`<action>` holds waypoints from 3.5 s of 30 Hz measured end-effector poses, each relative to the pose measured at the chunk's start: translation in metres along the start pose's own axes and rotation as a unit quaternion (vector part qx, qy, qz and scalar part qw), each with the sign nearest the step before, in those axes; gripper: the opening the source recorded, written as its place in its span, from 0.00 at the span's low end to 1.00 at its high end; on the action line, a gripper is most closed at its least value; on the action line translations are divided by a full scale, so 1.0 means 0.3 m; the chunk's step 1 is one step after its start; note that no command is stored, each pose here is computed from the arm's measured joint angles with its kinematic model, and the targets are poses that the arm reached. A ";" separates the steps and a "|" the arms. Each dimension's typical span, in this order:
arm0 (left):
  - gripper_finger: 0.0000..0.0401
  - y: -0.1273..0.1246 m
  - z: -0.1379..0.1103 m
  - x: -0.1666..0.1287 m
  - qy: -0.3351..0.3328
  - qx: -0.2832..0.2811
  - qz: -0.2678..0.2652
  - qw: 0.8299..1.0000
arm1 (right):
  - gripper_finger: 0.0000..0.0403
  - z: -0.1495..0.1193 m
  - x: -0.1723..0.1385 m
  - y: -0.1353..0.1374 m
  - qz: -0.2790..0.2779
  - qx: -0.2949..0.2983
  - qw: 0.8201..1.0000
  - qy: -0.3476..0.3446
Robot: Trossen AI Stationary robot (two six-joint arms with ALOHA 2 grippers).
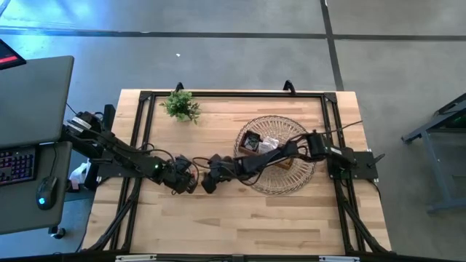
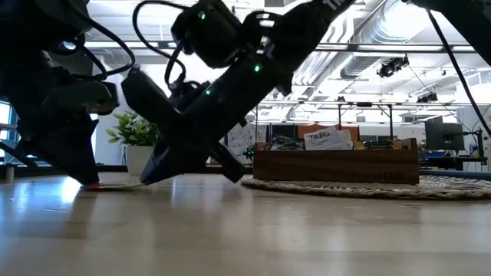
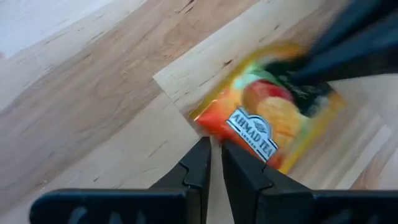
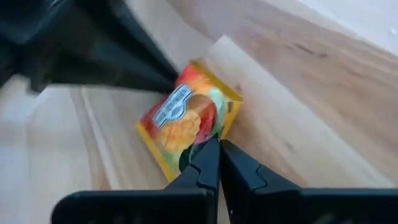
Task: Pick & Place Tea
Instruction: Put the orange tea bag into the right section of the wooden organizer
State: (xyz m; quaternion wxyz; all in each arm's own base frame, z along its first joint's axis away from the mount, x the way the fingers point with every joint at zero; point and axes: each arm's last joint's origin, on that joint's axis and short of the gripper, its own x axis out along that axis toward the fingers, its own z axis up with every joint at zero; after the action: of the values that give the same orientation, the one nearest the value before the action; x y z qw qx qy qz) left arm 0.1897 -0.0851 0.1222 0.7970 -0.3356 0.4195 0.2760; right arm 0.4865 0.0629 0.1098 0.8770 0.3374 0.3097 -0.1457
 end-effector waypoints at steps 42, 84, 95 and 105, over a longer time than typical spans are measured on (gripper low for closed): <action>0.11 0.039 -0.010 -0.007 -0.081 0.048 0.070 0.993 | 0.00 0.138 -0.876 -0.037 -0.346 -0.369 0.822 0.261; 0.11 0.030 -0.007 -0.010 -0.083 0.042 0.061 0.994 | 0.00 0.026 -0.782 -0.160 -0.335 -0.240 0.849 0.332; 0.11 0.030 -0.006 -0.010 -0.087 0.043 0.062 0.993 | 0.01 0.037 -0.794 -0.145 -0.332 -0.198 0.861 0.332; 0.11 0.030 -0.007 -0.010 -0.085 0.044 0.062 0.993 | 0.02 -0.051 -0.751 -0.230 -0.343 -0.212 0.838 0.368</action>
State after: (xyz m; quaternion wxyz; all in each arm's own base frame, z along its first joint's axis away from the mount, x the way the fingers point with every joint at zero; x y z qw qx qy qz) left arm 0.1806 -0.0814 0.1212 0.8251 -0.2490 0.3821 0.3336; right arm 0.2751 0.0333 0.2109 0.6423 0.0438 0.7289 -0.2328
